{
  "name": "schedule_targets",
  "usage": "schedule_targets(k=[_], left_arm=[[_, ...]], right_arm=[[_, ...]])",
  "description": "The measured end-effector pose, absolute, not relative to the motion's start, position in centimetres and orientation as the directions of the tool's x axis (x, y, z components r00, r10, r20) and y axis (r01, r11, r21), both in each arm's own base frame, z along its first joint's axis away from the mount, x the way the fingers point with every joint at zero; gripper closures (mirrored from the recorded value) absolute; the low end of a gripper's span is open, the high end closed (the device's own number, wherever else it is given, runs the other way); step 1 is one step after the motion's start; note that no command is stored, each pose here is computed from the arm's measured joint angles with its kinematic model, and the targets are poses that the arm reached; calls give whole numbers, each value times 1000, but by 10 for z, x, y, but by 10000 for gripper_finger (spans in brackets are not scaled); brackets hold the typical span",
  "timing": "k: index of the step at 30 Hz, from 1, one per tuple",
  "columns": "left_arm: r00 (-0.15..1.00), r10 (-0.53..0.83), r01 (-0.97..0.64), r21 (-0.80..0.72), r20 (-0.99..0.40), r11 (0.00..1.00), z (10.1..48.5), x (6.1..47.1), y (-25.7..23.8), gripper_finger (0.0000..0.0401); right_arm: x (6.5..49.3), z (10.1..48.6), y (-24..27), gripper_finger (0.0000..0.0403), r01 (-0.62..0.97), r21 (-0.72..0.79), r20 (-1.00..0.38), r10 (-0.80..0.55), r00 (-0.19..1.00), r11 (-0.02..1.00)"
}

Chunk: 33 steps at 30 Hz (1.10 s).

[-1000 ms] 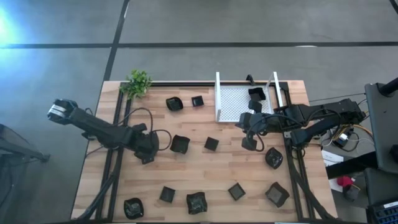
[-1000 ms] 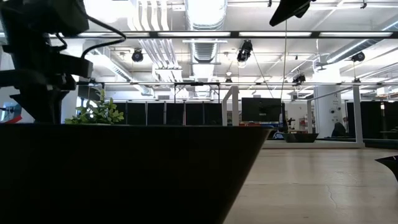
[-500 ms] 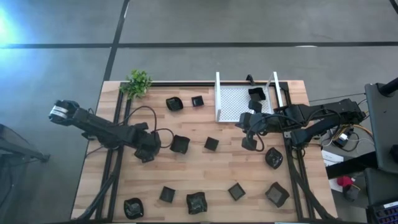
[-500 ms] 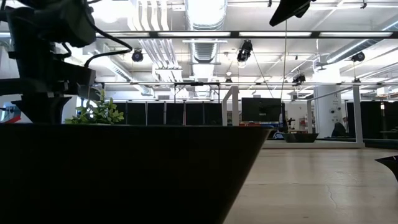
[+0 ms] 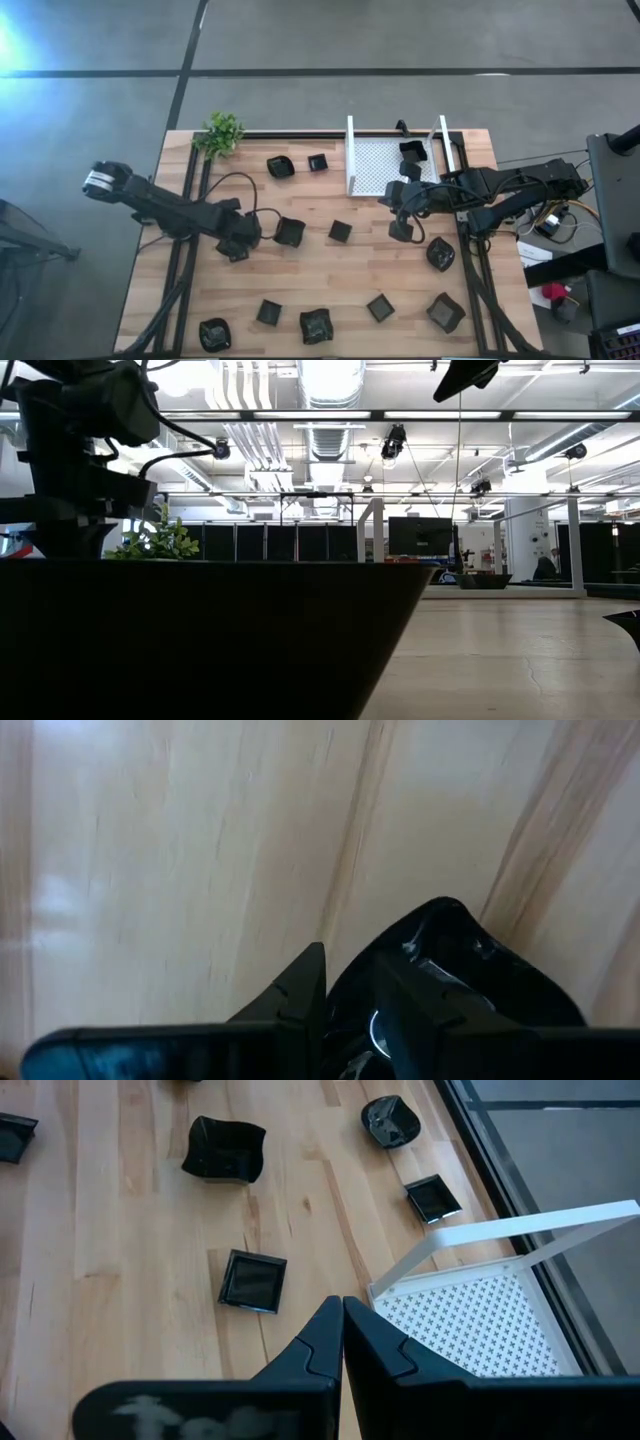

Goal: Pick & Place Mini shaped plates
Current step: Put the leaf shaped plate on the shelf

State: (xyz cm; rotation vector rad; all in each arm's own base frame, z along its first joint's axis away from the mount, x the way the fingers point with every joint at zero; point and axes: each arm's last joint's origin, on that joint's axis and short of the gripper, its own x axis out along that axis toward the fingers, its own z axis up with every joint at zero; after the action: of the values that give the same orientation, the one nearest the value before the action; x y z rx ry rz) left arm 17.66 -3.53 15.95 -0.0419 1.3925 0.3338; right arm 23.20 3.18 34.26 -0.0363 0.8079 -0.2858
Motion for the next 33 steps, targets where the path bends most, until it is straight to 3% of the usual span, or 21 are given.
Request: schedule_targets(k=[33], left_arm=[[106, 16, -188, -4, -994, 982, 147, 173, -40, 319]], right_arm=[[232, 343, 32, 394, 227, -152, -708, -266, 654, 962]])
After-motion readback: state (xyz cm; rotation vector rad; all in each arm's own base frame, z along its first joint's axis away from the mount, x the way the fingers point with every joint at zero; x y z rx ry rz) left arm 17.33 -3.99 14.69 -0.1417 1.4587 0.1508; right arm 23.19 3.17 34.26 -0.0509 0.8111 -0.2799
